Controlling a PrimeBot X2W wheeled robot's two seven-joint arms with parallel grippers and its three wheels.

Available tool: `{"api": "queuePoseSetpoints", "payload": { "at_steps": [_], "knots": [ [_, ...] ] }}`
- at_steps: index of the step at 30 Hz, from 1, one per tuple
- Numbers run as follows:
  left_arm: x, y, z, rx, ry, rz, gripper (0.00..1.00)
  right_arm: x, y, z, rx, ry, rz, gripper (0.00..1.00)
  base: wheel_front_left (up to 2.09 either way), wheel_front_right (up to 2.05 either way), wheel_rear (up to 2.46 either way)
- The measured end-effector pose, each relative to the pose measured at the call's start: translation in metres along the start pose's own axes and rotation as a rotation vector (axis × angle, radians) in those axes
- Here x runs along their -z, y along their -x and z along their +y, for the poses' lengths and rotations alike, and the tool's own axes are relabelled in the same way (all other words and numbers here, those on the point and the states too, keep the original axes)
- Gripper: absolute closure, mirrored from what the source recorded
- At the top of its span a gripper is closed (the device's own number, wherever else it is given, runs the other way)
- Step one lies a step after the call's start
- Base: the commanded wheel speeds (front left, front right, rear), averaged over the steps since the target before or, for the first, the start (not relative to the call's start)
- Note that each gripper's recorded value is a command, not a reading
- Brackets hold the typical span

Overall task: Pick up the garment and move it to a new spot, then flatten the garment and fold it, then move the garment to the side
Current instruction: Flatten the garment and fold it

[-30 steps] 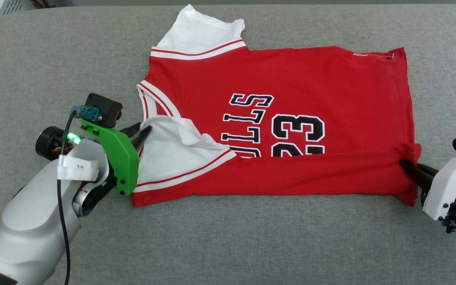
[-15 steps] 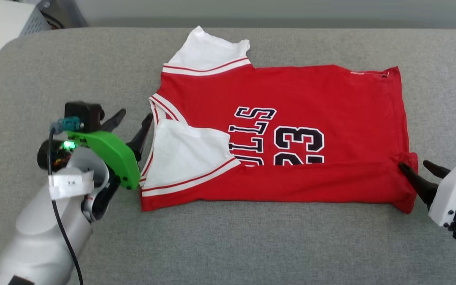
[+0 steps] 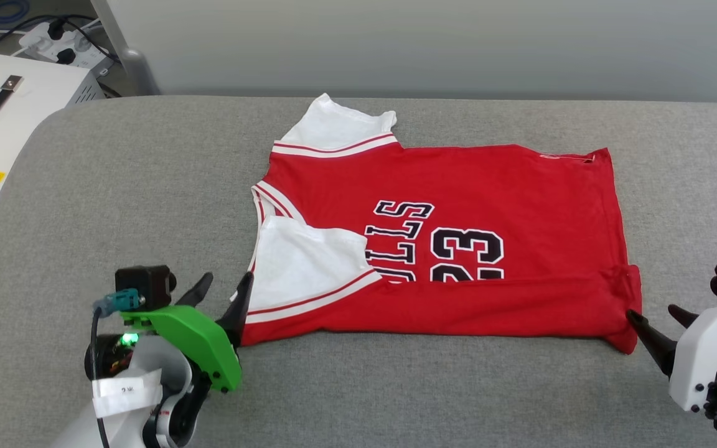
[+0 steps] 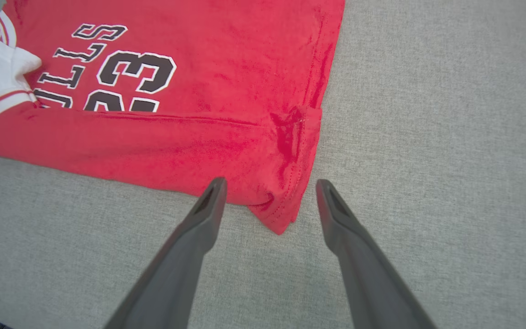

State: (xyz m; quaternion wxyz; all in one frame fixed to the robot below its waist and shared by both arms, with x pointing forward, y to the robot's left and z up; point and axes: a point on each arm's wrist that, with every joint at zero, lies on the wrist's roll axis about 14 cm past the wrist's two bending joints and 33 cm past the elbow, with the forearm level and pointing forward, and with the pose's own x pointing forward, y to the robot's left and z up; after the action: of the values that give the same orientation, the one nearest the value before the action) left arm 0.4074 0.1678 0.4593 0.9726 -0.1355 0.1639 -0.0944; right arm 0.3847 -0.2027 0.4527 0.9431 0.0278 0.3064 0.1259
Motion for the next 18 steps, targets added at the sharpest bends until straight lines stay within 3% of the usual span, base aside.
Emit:
{"api": "queuePoseSetpoints", "payload": {
  "at_steps": [11,18],
  "knots": [
    [0.058,0.015,0.006,-0.052,-0.017,0.281,0.0,0.014,0.004,0.009,0.047,-0.037,0.066,0.0,0.0,0.0,0.0],
    [0.076,0.005,0.015,-0.094,-0.015,0.347,0.0,0.018,0.0,0.007,0.061,-0.052,0.091,0.0,0.0,0.0,0.0]
  ]
}}
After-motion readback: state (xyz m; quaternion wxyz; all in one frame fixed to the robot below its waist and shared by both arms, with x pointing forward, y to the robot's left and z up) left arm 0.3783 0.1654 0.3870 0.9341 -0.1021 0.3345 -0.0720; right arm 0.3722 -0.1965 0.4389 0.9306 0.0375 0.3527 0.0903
